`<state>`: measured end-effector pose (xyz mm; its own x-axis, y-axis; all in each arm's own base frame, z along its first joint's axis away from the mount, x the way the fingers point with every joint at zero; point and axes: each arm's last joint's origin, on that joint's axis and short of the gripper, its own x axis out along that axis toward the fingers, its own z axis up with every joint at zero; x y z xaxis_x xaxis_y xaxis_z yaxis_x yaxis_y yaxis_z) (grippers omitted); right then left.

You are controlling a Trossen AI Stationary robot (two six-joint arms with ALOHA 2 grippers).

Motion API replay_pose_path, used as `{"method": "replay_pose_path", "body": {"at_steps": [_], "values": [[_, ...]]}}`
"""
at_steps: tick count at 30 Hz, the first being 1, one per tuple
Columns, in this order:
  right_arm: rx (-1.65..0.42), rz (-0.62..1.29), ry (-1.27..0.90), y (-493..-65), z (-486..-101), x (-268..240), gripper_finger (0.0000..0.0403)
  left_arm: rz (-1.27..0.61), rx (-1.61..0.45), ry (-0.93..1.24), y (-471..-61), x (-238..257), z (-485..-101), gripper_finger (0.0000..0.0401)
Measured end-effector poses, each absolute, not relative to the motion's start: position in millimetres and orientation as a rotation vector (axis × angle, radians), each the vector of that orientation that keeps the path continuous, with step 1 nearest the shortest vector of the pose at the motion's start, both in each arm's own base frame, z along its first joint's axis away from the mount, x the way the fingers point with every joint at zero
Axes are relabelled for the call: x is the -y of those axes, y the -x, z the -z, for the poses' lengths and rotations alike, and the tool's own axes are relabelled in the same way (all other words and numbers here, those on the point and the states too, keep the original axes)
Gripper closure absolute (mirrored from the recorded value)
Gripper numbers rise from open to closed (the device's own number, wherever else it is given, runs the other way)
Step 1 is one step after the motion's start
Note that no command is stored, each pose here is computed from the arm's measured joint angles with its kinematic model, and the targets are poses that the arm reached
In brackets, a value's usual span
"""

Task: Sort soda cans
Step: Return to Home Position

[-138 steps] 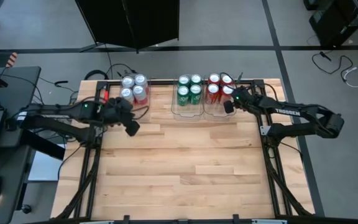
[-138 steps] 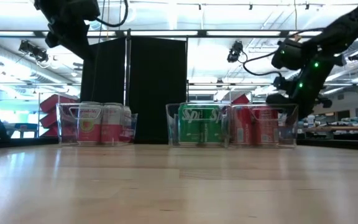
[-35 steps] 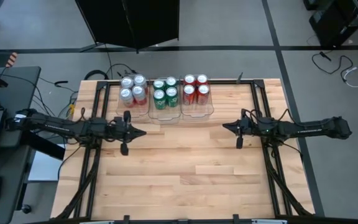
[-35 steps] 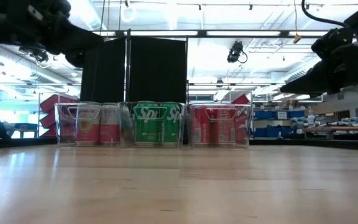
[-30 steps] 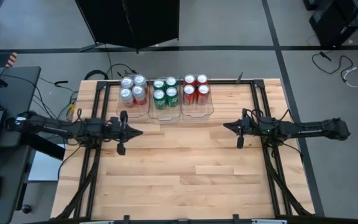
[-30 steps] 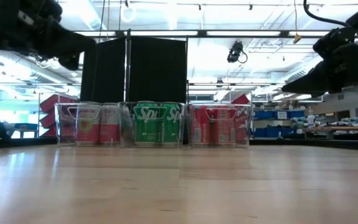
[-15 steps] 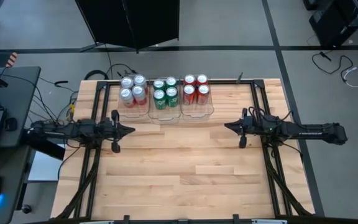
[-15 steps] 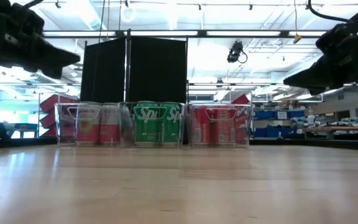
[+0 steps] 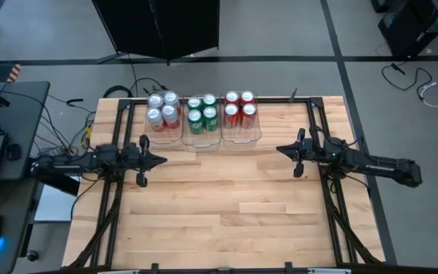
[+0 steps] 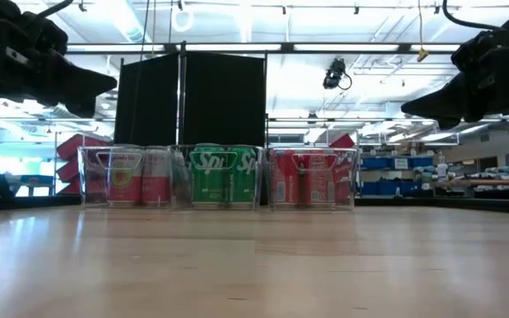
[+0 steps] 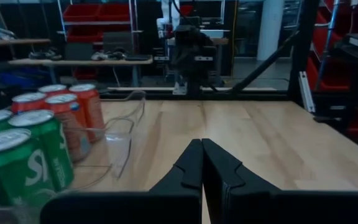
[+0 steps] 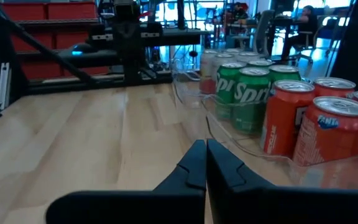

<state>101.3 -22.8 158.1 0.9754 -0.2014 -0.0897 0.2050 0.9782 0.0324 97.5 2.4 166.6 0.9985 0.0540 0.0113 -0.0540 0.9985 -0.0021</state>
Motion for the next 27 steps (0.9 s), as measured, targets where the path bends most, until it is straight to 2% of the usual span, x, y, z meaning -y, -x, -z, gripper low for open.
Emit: {"method": "replay_pose_path", "body": {"at_steps": [27], "values": [[-0.076, 0.215, -0.067, -101.4, -158.9, 23.4, 0.0398, -0.046, 0.010, 0.059, -97.6, -2.7, -166.2, 0.0396]]}}
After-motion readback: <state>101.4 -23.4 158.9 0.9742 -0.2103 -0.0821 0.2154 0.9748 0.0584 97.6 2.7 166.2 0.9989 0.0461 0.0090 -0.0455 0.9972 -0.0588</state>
